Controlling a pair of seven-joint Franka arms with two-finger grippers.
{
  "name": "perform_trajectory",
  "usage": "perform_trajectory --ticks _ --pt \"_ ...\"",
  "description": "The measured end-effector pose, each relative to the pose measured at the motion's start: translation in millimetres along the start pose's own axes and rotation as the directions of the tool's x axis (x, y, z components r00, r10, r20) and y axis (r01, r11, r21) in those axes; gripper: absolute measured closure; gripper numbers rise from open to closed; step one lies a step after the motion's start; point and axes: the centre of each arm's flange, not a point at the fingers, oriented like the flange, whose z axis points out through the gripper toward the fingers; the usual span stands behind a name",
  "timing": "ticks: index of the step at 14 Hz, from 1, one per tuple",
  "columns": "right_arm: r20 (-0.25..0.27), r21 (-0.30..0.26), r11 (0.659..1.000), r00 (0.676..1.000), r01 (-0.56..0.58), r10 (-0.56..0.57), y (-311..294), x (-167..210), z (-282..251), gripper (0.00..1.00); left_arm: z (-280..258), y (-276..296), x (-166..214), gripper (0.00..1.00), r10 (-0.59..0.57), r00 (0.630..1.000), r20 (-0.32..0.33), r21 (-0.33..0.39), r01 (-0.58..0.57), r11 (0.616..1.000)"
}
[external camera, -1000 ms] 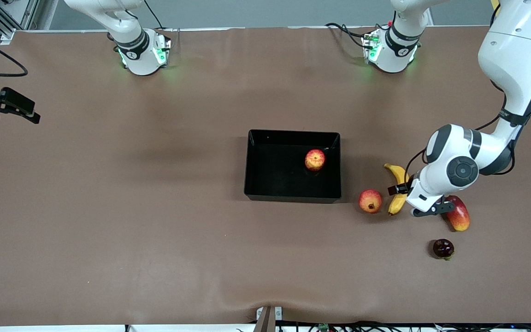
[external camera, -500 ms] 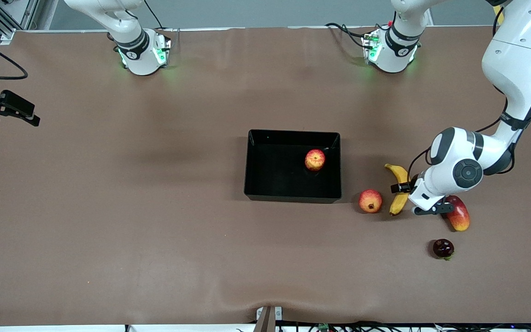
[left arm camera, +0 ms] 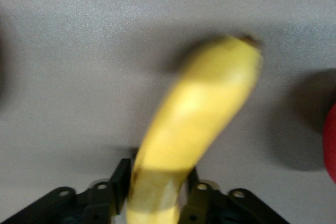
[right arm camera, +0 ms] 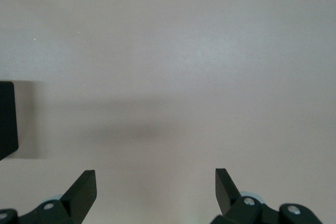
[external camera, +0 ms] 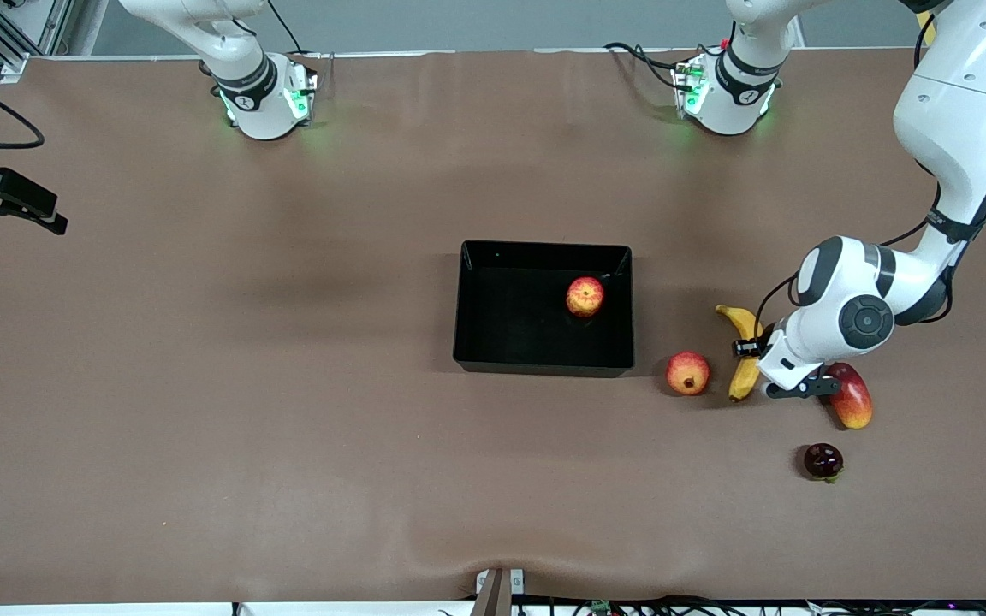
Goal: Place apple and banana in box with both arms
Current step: 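Grasp the yellow banana with the left gripper and lift it over the box, then lower the banana into the box beside the apple and open the left gripper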
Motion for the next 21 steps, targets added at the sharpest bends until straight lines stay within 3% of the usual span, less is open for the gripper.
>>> perform_trajectory --ticks 1,4,8,12,15,21 --pt "0.000 0.000 1.000 1.000 0.000 0.000 0 0 0 0.00 -2 0 1 0.63 0.001 1.000 -0.005 0.000 -0.001 1.000" --pt "0.000 0.000 1.000 1.000 0.000 0.000 0 0 0 0.00 -27 -3 1 0.63 0.037 0.999 -0.021 0.025 -0.037 0.999" --pt "0.001 0.000 1.000 1.000 0.000 0.000 0 0 0 0.00 -102 26 -16 0.63 0.087 0.996 -0.013 0.087 -0.085 0.993" --pt "0.001 0.000 1.000 1.000 0.000 0.000 0 0 0 0.00 -169 90 -42 0.63 0.052 0.999 -0.003 0.040 -0.052 0.998" --pt "0.002 0.000 1.000 1.000 0.000 0.000 0 0 0 0.00 -182 153 -59 0.63 -0.012 1.000 -0.026 0.016 0.013 1.000" --pt "0.003 0.000 1.000 1.000 -0.001 0.001 0 0 1 0.00 -183 295 -96 0.63 0.005 1.000 -0.028 -0.050 -0.007 0.999"
